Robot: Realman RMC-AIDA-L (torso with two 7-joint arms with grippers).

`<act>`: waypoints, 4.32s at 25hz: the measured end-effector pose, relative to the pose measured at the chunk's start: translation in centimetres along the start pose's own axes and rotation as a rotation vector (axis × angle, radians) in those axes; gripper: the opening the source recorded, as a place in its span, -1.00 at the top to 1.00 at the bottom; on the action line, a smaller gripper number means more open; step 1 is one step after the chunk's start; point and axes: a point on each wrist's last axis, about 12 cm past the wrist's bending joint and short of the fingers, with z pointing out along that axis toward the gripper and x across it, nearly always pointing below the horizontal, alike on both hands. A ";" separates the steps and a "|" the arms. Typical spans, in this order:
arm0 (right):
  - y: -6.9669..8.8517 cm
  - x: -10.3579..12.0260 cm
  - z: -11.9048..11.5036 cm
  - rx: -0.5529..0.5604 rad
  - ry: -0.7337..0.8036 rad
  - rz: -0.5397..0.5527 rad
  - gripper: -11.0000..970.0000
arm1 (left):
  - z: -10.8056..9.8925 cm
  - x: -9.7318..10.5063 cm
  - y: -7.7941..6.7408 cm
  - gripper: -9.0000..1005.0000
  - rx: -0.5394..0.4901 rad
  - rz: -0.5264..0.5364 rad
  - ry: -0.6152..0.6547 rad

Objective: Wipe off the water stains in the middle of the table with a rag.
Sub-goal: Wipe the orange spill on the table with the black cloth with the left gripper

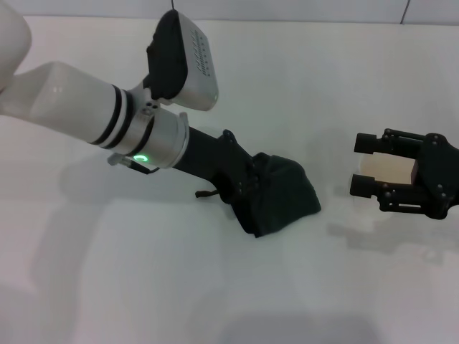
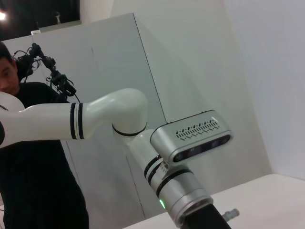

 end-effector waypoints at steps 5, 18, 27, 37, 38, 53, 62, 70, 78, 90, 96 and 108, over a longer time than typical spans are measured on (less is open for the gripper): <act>0.1 0.1 0.0 -0.004 -0.002 0.006 -0.56 | 0.5 0.2 -0.6 0.91 0.018 -0.002 -0.012; 0.1 0.0 -0.1 -0.009 0.004 0.022 -0.56 | -1.0 3.2 0.4 0.91 -0.046 -0.082 0.034; 0.2 0.1 -0.1 -0.006 0.001 0.030 -0.56 | -3.1 5.1 1.5 0.91 -0.105 -0.121 0.073; 0.2 0.2 0.2 -0.015 0.010 0.030 -0.56 | -0.8 1.4 0.9 0.91 -0.029 -0.004 0.032; 0.2 0.2 0.2 -0.017 0.012 0.030 -0.56 | -0.5 1.0 0.7 0.91 -0.015 0.009 0.024; 0.2 0.2 0.3 -0.019 0.012 0.033 -0.56 | 1.0 -0.7 0.2 0.91 0.023 0.079 -0.011; 0.3 0.2 0.3 -0.025 0.011 0.032 -0.56 | 0.6 0.8 1.0 0.91 -0.044 0.046 0.017; 0.4 0.3 0.3 -0.032 0.011 0.035 -0.56 | 0.1 1.3 1.6 0.91 -0.079 0.043 0.042; 0.5 0.4 0.2 -0.035 0.009 0.040 -0.56 | -0.2 1.4 1.9 0.91 -0.102 0.046 0.056; 0.5 0.4 0.3 -0.040 0.011 0.039 -0.56 | 1.9 -2.8 1.0 0.91 -0.029 0.177 0.001; 0.6 0.4 0.4 -0.045 0.016 0.039 -0.56 | 3.2 -3.6 -0.2 0.91 0.023 0.225 0.007; 0.6 0.3 0.5 -0.049 0.015 0.034 -0.56 | 3.0 -1.7 0.0 0.91 -0.012 0.172 0.029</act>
